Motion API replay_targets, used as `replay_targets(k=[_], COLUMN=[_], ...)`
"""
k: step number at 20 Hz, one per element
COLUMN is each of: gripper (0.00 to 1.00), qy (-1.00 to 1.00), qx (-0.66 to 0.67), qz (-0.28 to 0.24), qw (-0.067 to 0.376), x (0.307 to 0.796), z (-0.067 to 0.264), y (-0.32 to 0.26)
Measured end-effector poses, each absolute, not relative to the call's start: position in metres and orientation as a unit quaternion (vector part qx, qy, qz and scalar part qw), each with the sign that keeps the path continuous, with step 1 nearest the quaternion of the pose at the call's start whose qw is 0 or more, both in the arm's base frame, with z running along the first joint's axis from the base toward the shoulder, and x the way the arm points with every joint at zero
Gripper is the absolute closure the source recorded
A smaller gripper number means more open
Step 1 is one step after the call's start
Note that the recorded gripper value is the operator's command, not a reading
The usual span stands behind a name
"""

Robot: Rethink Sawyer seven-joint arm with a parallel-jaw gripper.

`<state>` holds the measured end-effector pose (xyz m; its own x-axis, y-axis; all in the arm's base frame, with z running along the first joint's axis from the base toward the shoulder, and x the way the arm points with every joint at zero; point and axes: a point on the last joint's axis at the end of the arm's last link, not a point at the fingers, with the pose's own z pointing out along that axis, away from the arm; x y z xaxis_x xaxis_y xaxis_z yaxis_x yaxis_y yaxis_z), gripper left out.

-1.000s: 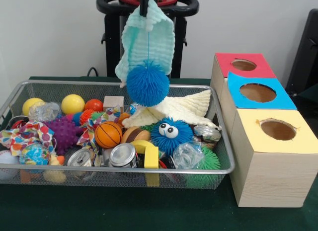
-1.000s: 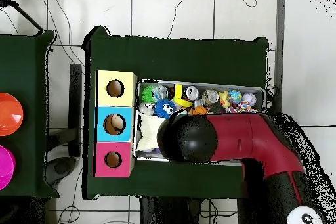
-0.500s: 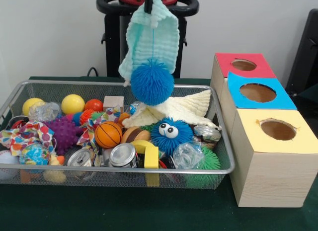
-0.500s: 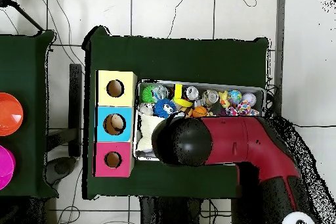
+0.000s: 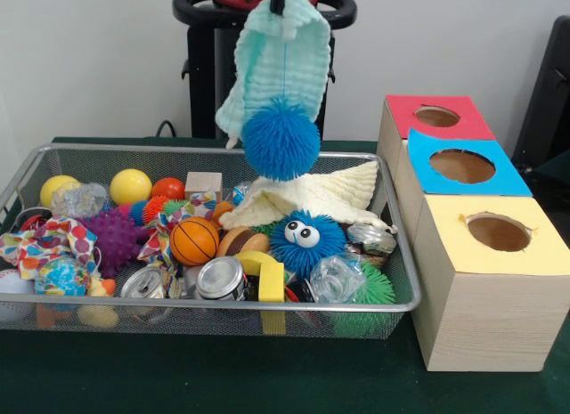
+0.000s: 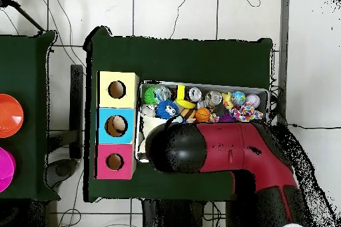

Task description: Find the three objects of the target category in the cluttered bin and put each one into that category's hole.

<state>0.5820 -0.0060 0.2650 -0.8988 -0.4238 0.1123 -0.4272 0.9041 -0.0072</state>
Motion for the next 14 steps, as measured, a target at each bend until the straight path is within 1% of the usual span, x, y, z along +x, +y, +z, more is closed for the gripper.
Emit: replay_targets(k=[6,7,14], gripper=[1.00,0.00,0.00], qy=[-0.973,-0.972,-0.973], qx=[0.221,0.223,0.221], qz=[0.014,0.015,0.013], qw=[0.066,0.069,0.063], x=[0.569,0.565,0.567], z=[0.261,0.259,0.260], y=[0.006,0.011,0.012])
